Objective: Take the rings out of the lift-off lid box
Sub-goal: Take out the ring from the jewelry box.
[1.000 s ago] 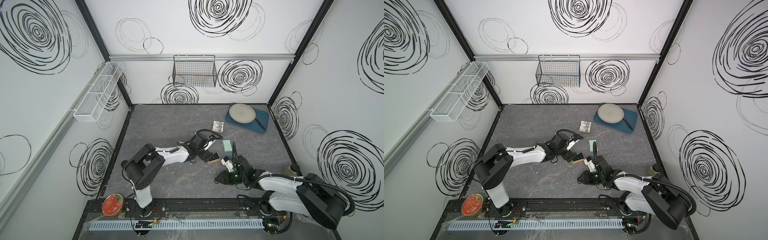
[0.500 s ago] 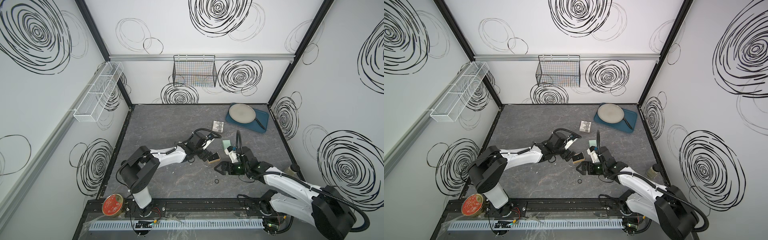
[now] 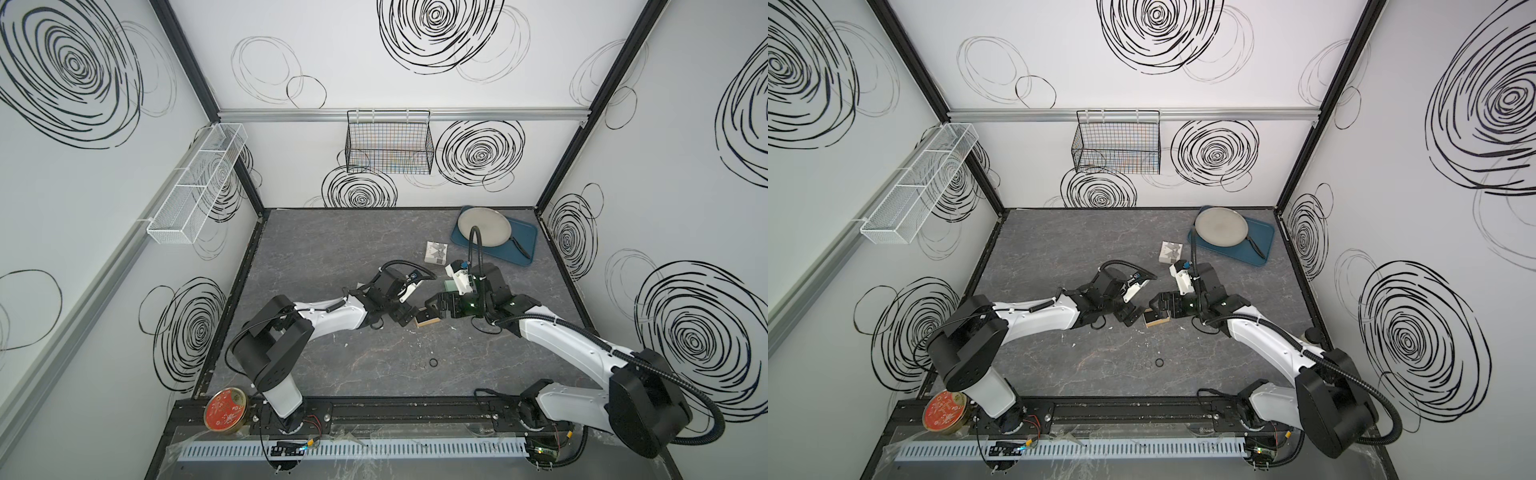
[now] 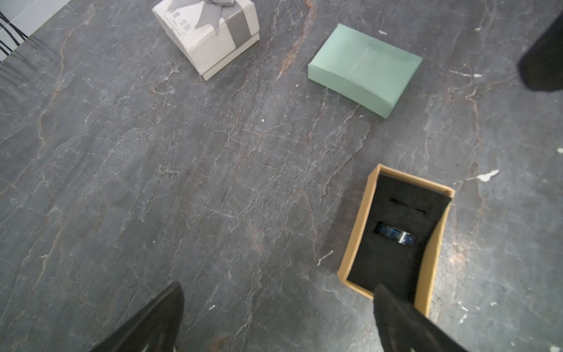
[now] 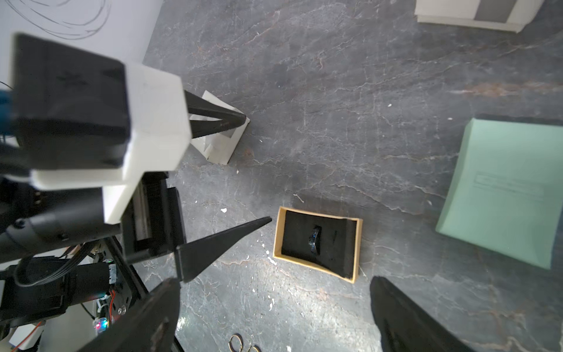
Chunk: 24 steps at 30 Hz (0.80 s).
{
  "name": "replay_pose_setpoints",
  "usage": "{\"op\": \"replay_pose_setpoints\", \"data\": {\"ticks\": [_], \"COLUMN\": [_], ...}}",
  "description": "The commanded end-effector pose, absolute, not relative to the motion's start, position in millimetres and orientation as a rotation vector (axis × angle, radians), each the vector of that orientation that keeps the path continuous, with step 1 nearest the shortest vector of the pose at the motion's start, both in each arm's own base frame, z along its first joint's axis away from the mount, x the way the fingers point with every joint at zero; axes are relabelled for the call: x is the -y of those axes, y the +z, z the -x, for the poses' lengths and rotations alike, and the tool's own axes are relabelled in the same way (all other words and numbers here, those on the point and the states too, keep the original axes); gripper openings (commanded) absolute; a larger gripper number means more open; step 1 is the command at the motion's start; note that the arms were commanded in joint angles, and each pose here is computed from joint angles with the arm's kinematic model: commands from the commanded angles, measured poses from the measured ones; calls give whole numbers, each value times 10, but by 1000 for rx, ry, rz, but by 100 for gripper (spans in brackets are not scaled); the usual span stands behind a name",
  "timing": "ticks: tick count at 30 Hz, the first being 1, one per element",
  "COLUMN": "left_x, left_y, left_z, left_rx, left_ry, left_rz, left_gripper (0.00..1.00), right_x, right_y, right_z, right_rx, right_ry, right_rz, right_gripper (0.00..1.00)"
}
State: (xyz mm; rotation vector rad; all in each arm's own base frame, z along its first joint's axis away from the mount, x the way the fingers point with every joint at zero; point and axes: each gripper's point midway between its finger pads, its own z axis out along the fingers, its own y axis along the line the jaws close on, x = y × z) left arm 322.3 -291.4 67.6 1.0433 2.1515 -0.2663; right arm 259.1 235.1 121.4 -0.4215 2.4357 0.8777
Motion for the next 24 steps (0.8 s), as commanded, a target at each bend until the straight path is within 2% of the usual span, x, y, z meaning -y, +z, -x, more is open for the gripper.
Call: {"op": "replay_pose_setpoints", "data": {"ticks": [1, 9, 10, 13, 16, 24], "left_x": [2941, 2877, 2865, 2821, 2779, 2718], "left_y": [747, 729, 724, 708, 690, 699], "left_z": [-3250, -3253, -3250, -3245, -3232, -3213], "left_rx": [-2118, -2121, -2123, -2128, -2131, -2131], "left_ry": [-292, -304, -310, -308, -308, -309], "left_rz": [-1032, -1008, -1004, -995, -984, -963], "left_gripper": [100, 100, 100, 100, 100, 100], "right_x": [-2414, -2532, -2557, -2591, -2582, -2541], "right_y": [1193, 1013, 996, 929, 834, 665], "right_z": [-2633, -2589, -2578, -2575, -2579, -2662], "right_rx": [-2456, -2544, -2549, -2579, -2635, -2692], "right_ry": [823, 700, 694, 673, 644, 552], "right_rz": [476, 535, 543, 543, 530, 491], "right_gripper": [100, 97, 94, 75, 60, 54]}}
